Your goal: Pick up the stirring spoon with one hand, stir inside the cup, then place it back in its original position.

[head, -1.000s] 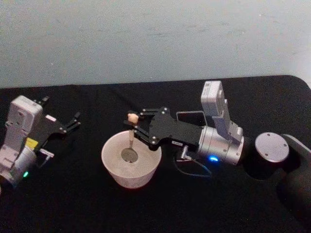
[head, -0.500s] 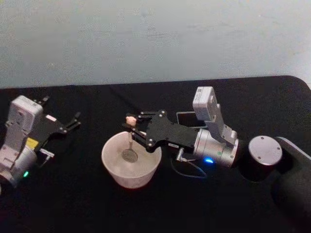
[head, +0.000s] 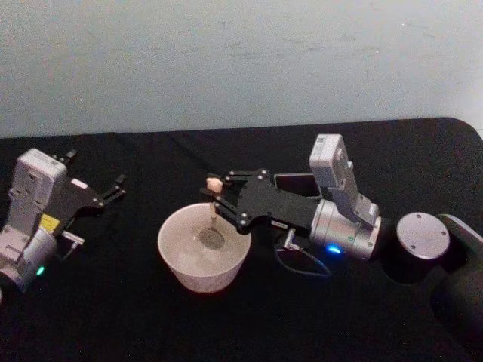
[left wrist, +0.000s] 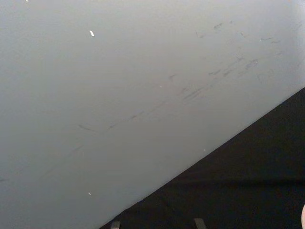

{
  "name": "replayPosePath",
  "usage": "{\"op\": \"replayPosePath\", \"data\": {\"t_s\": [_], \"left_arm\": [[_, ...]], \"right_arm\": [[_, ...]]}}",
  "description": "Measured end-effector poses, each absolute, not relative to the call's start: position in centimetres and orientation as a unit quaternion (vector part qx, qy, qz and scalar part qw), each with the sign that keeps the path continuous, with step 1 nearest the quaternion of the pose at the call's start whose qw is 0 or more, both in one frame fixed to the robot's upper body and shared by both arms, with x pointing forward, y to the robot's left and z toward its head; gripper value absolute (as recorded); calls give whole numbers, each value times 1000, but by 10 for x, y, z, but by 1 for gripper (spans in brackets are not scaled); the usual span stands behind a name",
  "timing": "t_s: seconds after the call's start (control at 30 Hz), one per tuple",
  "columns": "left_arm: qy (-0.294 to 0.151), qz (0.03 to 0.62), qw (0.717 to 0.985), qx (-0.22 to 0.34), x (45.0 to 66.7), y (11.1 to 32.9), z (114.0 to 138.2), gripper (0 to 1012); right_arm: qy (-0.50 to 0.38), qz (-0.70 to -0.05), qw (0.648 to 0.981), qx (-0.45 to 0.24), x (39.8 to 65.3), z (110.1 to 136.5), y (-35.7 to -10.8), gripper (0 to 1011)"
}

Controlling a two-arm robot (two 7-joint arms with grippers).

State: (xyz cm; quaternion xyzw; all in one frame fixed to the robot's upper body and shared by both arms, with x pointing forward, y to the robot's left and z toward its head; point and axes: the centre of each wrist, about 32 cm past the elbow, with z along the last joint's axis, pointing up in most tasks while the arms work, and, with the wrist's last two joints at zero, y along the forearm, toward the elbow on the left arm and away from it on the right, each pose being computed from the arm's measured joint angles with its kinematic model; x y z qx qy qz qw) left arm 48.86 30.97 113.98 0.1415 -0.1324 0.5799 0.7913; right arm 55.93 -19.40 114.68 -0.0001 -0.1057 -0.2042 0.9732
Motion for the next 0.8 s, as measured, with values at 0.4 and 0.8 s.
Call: {"op": "replayPosePath", "data": {"t_s": [0.4,0.8], "left_arm": [[-132,580,791,141,489,310,1140,1001],[-132,580,791,141,489,310,1140,1001]], "right_arm": [[-102,-204,974,-1,544,1149,-206,213],[-98,-174,980,10,530,1151,-192,213]]}}
